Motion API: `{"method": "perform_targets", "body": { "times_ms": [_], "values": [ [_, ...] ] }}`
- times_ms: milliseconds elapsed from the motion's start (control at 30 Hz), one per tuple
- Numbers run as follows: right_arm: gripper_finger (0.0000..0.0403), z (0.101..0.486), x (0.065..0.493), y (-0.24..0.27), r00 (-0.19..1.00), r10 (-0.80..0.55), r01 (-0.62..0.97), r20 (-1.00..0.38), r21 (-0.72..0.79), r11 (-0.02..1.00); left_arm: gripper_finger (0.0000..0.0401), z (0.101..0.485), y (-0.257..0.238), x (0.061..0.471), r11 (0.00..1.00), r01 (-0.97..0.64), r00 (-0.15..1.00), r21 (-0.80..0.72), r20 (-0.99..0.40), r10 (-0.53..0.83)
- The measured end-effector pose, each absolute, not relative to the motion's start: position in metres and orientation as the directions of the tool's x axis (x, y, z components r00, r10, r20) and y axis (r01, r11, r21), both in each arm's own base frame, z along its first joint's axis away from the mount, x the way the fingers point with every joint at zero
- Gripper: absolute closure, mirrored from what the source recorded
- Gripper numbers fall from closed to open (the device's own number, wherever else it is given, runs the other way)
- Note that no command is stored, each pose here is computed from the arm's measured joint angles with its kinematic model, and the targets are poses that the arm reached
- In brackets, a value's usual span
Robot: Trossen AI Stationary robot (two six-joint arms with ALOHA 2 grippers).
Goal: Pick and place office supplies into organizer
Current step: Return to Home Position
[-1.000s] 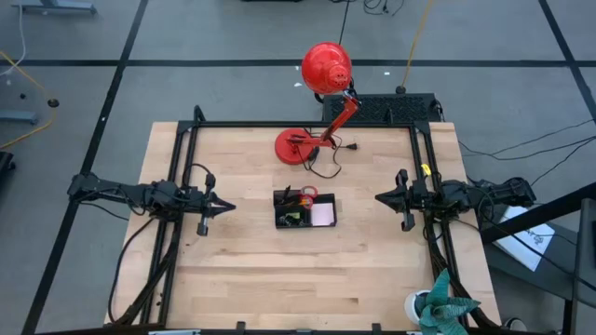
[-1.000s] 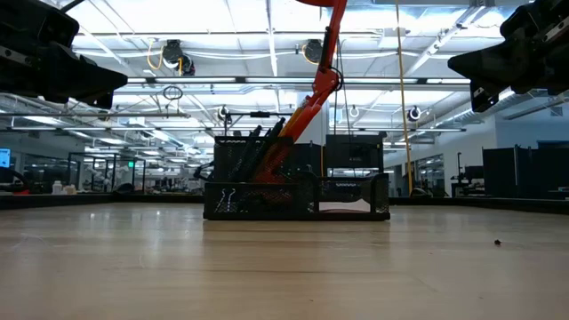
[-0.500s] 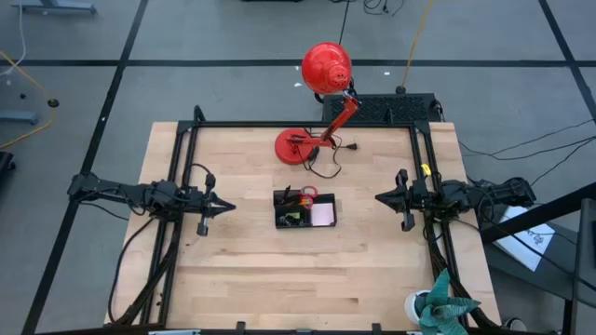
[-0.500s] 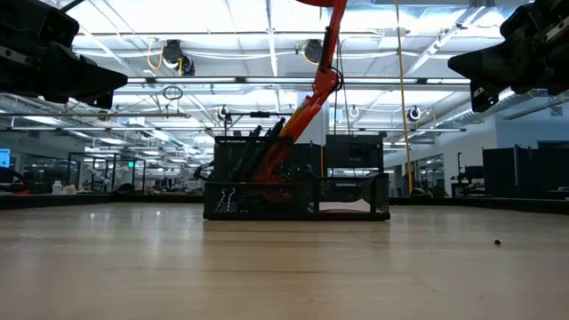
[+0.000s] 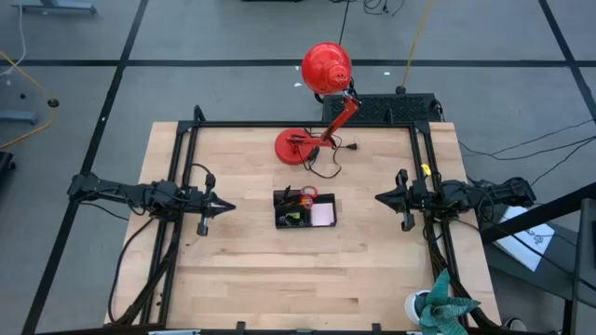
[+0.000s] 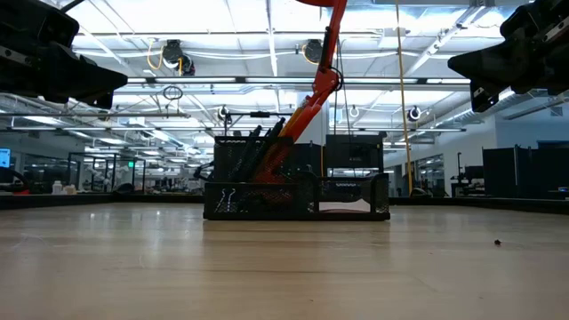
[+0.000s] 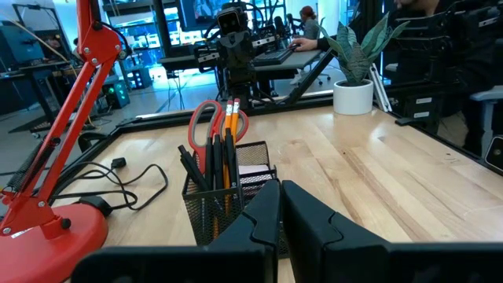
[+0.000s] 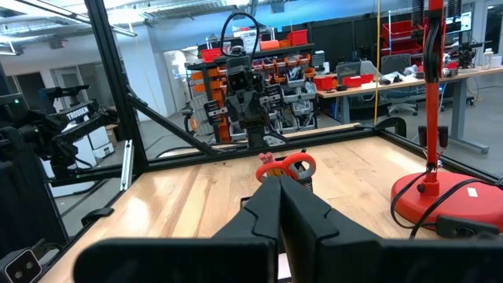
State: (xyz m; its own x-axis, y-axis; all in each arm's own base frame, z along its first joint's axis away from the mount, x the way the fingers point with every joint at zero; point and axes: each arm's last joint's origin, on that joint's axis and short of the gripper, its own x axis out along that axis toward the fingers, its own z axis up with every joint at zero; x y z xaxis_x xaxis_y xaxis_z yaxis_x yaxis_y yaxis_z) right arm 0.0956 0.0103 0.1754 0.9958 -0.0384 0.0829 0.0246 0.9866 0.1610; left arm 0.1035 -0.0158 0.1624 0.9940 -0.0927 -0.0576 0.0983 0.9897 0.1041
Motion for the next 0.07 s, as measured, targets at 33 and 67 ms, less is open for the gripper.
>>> {"method": "perform_targets", "body": {
  "times_ms": [33, 67],
  "values": [
    [0.0403, 0.1754, 0.0956, 0.0104, 0.996, -0.038, 0.024, 0.083, 0.161, 0.987, 0.0377, 0.1624, -0.0158, 0.1035, 0.990, 0.098, 0.994, 0.104, -0.058, -0.093],
    [0.0403, 0.1754, 0.0956, 0.0103, 0.996, -0.038, 0.025, 0.083, 0.161, 0.987, 0.0377, 0.1624, -0.0158, 0.1035, 0.990, 0.098, 0.994, 0.104, -0.058, -0.092]
  ]
}}
